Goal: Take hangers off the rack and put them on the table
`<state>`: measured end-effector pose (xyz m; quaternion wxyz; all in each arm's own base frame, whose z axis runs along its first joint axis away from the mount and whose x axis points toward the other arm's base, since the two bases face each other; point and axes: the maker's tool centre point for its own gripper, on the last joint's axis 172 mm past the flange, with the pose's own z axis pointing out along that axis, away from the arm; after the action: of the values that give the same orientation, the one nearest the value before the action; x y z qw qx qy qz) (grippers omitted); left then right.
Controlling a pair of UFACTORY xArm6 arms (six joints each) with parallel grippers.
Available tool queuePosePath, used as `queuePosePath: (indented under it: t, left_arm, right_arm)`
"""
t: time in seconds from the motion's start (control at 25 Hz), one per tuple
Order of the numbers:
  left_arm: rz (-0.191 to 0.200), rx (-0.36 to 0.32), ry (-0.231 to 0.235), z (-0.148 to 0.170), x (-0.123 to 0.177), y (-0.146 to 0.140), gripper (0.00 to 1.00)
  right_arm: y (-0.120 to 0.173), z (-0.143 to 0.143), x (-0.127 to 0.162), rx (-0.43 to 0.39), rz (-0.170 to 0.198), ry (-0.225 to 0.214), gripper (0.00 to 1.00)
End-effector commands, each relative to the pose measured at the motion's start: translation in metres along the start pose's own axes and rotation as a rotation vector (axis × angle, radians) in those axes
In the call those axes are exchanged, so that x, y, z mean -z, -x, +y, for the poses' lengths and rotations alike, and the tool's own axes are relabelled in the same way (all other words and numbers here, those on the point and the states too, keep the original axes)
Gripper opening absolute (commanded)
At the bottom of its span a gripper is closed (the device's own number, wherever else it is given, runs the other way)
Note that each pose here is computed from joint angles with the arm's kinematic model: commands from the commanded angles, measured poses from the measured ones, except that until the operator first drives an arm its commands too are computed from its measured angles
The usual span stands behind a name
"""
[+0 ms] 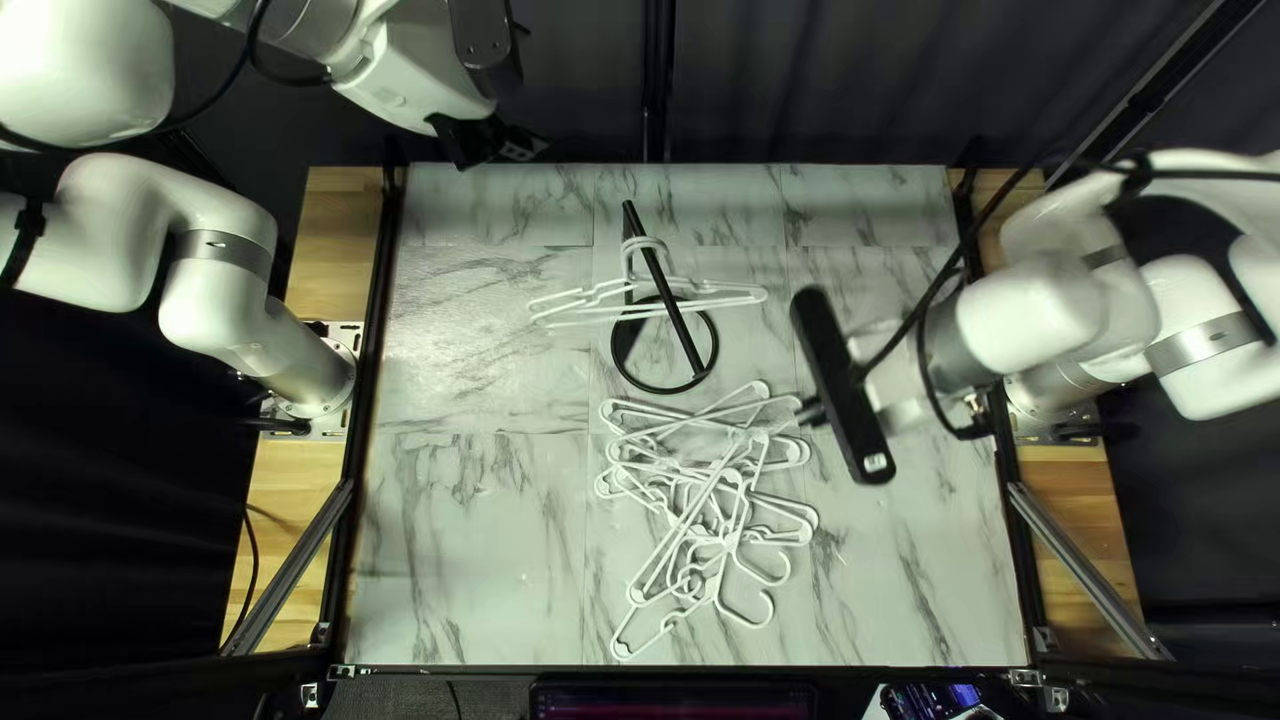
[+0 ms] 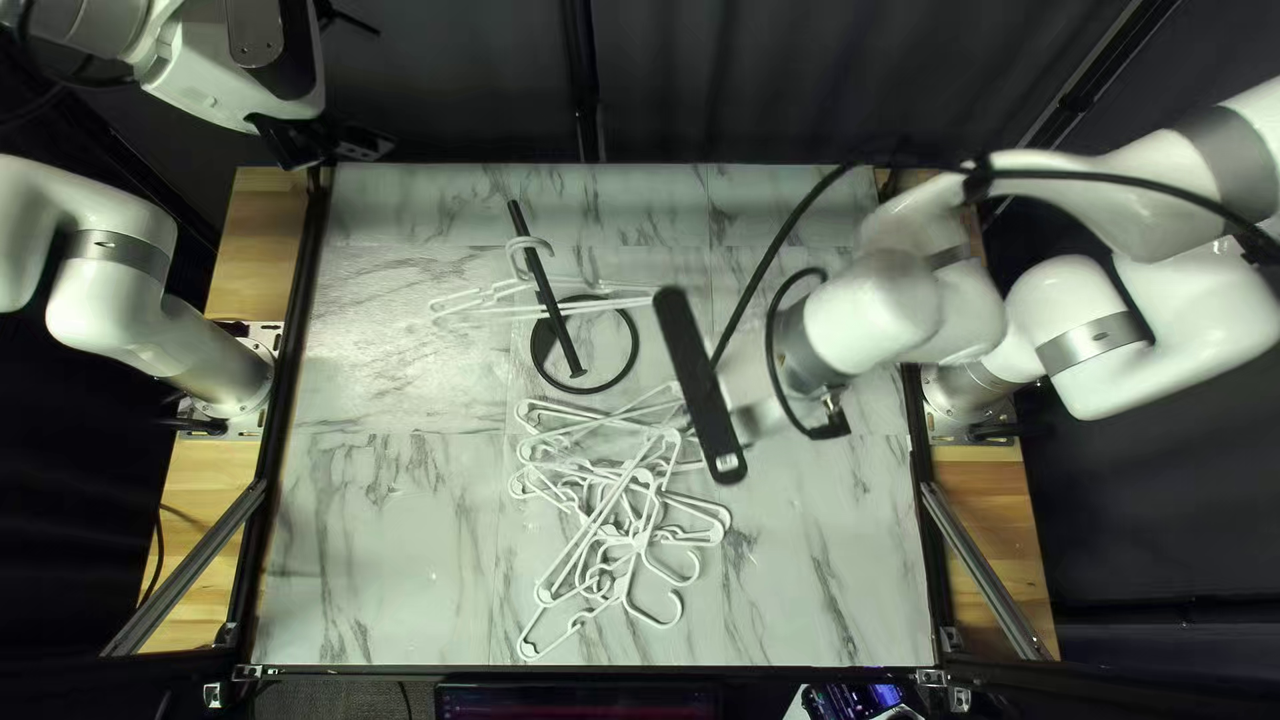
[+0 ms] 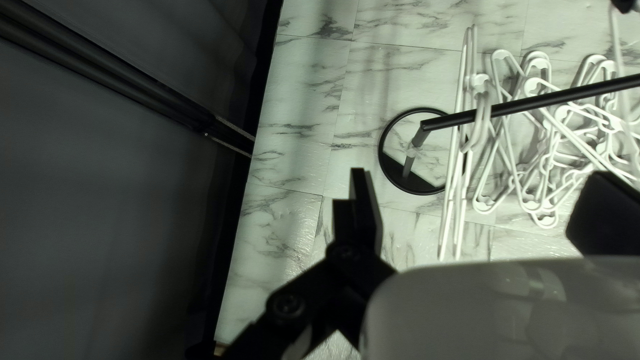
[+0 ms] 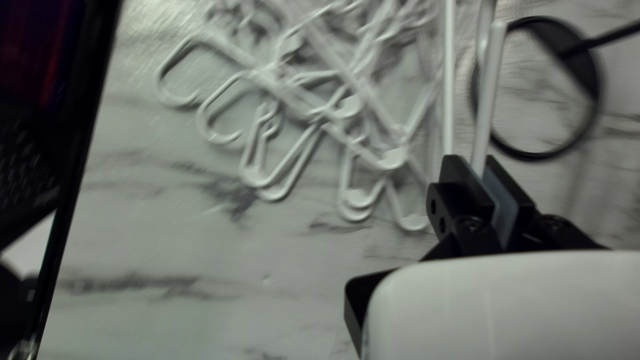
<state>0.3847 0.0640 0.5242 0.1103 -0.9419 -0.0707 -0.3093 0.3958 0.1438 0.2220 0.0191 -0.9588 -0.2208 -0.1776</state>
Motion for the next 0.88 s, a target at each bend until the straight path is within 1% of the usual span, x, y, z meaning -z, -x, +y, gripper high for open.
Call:
queuePosePath:
  t: [0.04,0.4,0.44,0.48,0.52,0.56,0.6,0.64,0.68,0.72,0.76,0.8,0.84,0.88]
  left_arm:
    - [0.000,0.000,0.000,0.000,0.000,0.000,1.00]
    - [0.000,0.000,0.000,0.000,0.000,0.000,1.00]
    - [0.000,0.000,0.000,0.000,0.000,0.000,1.00]
    - [0.000,0.000,0.000,0.000,0.000,0.000,1.00]
    - [0.000,0.000,0.000,0.000,0.000,0.000,1.00]
    - [0.000,0.000,0.000,0.000,0.000,0.000,1.00]
    - [0.000,0.000,0.000,0.000,0.000,0.000,1.00]
    - [0.000,0.000,0.000,0.000,0.000,0.000,1.00]
    - [0.000,0.000,0.000,0.000,0.000,0.000,1.00]
    - [0.000,0.000,0.000,0.000,0.000,0.000,1.00]
    - [0.000,0.000,0.000,0.000,0.000,0.000,1.00]
    - [0.000,0.000,0.000,0.000,0.000,0.000,1.00]
    - [0.000,0.000,0.000,0.000,0.000,0.000,1.00]
    - [0.000,0.000,0.000,0.000,0.000,0.000,1.00]
  right_arm:
    - [0.000,-0.004,-0.003,0.015,-0.006,-0.019,0.00]
    - [0.000,-0.004,-0.003,0.015,-0.006,-0.019,0.00]
    - [0.003,-0.008,-0.006,0.003,-0.027,-0.050,0.00]
    - [0.004,-0.011,-0.008,-0.009,-0.039,-0.060,0.00]
    - [0.003,-0.019,-0.010,-0.047,-0.059,-0.026,0.00]
    - [0.002,-0.021,-0.010,-0.066,-0.065,-0.002,0.00]
    - [-0.002,-0.032,-0.013,-0.086,-0.064,0.083,0.00]
    - [-0.006,-0.038,-0.015,-0.068,-0.050,0.140,0.00]
    - [-0.008,-0.041,-0.017,-0.053,-0.040,0.168,0.00]
    - [-0.008,-0.042,-0.019,-0.023,-0.029,0.216,0.00]
    - [-0.007,-0.041,-0.018,-0.009,-0.022,0.238,0.00]
    - [-0.006,-0.038,-0.016,0.013,-0.007,0.278,0.00]
    - [-0.005,-0.036,-0.015,0.026,0.002,0.306,0.00]
    - [-0.004,-0.034,-0.013,0.032,0.007,0.326,0.00]
